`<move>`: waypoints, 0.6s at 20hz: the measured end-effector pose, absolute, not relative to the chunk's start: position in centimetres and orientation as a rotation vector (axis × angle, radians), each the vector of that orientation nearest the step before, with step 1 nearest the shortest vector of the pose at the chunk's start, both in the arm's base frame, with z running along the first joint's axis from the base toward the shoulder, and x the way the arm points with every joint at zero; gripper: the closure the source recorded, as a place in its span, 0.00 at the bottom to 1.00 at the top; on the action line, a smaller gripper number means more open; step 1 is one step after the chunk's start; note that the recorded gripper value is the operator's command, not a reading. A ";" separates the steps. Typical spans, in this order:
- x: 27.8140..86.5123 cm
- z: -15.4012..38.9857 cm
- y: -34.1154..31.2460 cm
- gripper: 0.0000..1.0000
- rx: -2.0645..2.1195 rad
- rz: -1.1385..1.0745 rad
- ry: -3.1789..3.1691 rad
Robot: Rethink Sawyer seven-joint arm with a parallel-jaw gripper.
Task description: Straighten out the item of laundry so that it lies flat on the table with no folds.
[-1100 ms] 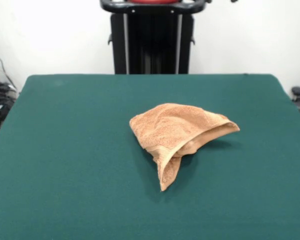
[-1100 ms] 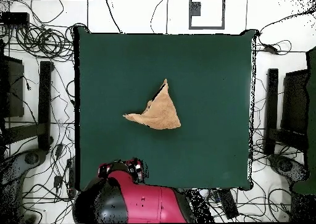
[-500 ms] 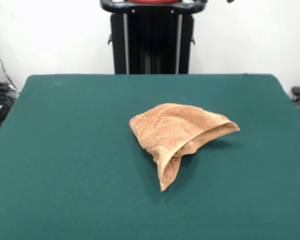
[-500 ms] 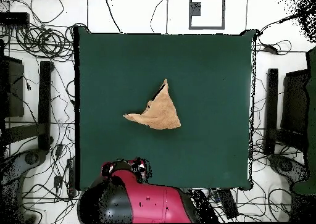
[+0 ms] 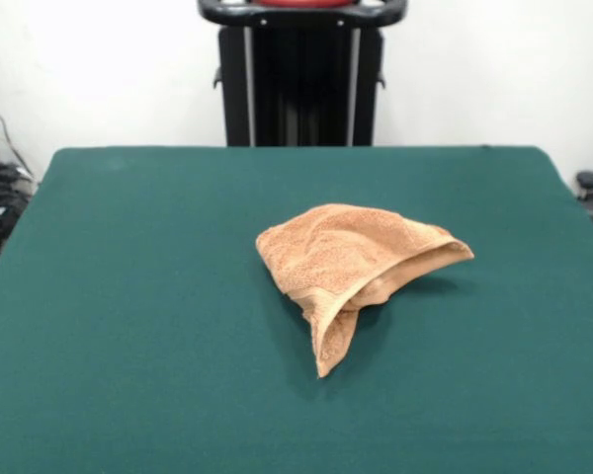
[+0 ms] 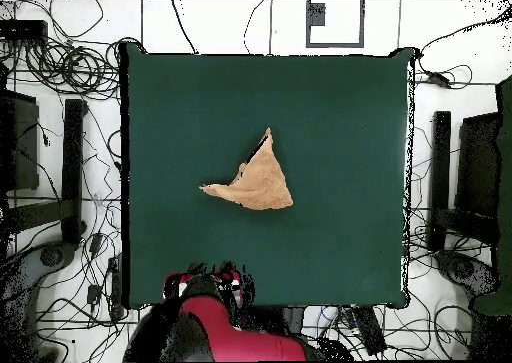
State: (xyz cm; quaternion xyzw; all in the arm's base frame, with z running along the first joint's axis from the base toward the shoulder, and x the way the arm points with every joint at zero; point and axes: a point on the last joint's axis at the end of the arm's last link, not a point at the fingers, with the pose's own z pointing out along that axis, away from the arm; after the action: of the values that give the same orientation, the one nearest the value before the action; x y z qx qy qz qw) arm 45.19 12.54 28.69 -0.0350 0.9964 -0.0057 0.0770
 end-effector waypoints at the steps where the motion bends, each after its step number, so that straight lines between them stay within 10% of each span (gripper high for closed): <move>1: 45.1 29.0 12.2 0.00 -0.089 -0.017 2.979; 12: 45.0 30.4 9.3 0.00 0.044 -0.009 2.949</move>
State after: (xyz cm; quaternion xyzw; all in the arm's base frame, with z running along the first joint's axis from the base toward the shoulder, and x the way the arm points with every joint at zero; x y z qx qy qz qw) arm 44.97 9.31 30.41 0.0149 0.9952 -0.0030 0.0962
